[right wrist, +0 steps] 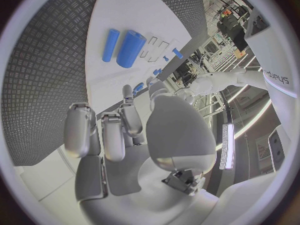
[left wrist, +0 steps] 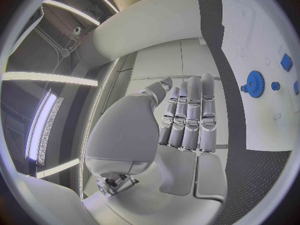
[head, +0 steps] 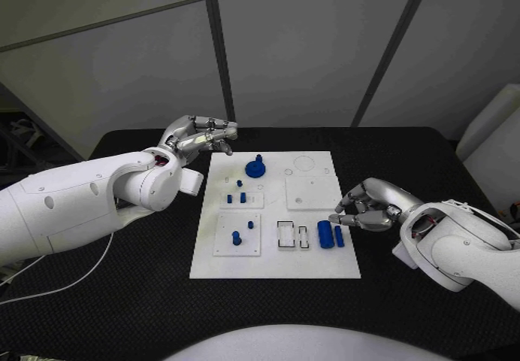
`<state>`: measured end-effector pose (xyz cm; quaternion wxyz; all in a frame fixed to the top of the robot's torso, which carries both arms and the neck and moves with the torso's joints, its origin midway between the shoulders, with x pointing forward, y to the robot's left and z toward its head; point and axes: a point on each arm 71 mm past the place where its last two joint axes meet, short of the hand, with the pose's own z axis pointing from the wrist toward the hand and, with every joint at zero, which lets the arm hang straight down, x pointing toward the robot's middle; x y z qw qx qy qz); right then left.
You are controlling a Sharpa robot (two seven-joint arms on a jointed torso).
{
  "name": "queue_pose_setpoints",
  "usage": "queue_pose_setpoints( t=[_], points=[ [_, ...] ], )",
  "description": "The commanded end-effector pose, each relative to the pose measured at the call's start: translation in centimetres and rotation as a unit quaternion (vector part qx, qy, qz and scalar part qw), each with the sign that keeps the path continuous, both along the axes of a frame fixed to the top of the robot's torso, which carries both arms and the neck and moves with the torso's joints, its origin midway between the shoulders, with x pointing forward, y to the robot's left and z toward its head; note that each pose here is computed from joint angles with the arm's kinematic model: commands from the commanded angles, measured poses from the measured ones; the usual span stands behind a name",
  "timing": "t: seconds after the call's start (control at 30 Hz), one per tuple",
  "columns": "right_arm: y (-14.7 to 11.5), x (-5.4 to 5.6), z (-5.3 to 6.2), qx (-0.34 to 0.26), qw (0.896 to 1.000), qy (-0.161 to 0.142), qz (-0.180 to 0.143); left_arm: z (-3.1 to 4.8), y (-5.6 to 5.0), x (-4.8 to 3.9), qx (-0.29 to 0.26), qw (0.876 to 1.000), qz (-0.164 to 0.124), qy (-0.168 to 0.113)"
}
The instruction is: Assemble the parts on the task board
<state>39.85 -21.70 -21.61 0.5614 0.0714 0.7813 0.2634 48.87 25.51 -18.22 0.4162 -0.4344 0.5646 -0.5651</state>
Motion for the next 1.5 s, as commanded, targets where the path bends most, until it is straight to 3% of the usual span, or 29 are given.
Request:
queue_pose_setpoints(
  t=[0.03,0.9,1.5],
  points=[
    [-0.2,-0.1,-0.5,-0.051,0.999,-0.006,-0.015,0.17,0.0,-0.03,-0.006,1.000,-0.002,-0.003],
    [1.8,-1.3,-2.1,-0.076,0.997,0.001,0.005,0.16,0.2,-0.04,-0.005,1.000,0.000,-0.002],
    [3.2,-1.1,-4.4,-0.093,0.995,0.029,0.013,0.15,0.1,-0.08,-0.006,1.000,-0.002,-0.001]
  ],
)
